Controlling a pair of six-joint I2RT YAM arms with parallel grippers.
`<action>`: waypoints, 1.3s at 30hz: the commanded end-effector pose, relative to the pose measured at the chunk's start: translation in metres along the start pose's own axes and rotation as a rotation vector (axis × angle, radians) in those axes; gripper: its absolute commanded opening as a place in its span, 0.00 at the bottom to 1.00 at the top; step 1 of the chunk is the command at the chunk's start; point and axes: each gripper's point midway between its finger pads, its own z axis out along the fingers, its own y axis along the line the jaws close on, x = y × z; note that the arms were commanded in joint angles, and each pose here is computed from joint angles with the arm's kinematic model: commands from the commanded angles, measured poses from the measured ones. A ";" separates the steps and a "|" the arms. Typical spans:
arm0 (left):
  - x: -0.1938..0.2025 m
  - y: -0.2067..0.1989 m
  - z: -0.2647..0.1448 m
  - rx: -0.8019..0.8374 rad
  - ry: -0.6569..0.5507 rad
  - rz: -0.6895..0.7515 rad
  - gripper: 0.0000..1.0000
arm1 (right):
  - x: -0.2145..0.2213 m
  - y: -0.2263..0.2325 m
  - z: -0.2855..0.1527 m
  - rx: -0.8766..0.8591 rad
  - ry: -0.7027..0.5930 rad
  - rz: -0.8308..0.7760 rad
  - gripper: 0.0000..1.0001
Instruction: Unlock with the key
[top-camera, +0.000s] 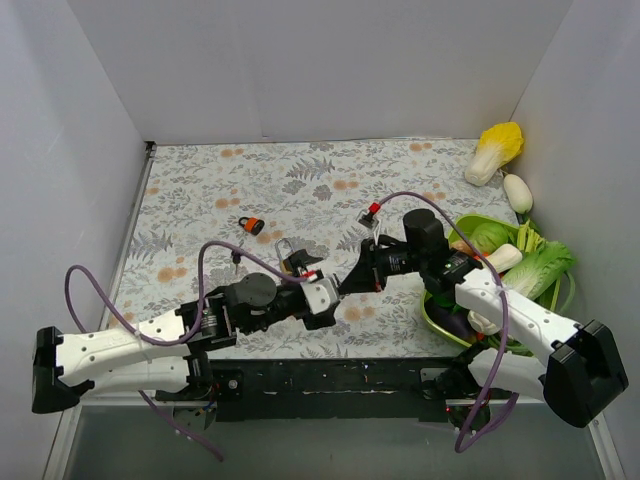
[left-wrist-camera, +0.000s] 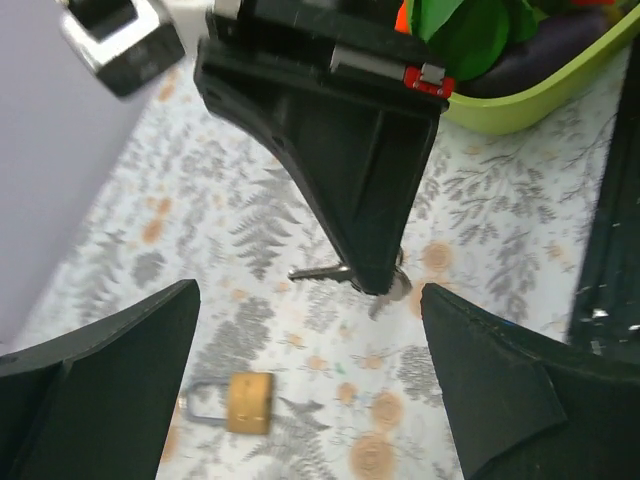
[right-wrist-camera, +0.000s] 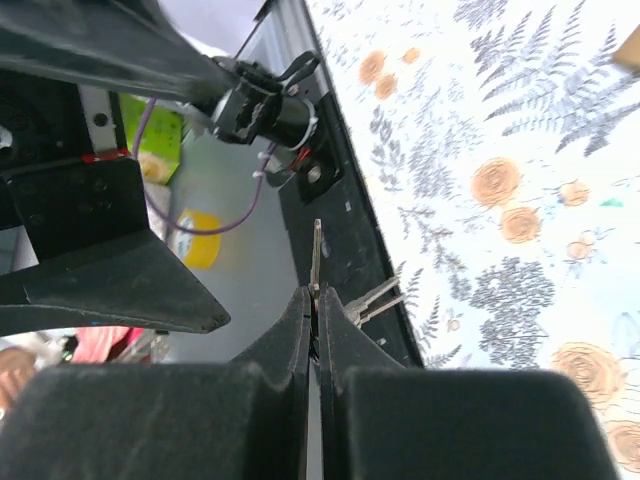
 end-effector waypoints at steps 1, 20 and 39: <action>0.021 0.000 0.004 0.066 0.056 -0.466 0.93 | -0.015 -0.011 -0.006 0.101 -0.084 -0.095 0.01; 0.183 0.091 0.009 -0.598 0.449 -1.339 0.88 | -0.011 -0.057 -0.027 0.397 -0.163 -0.070 0.01; 0.240 0.088 0.035 -0.714 0.877 -1.326 0.73 | -0.019 -0.040 -0.035 0.350 -0.243 -0.205 0.01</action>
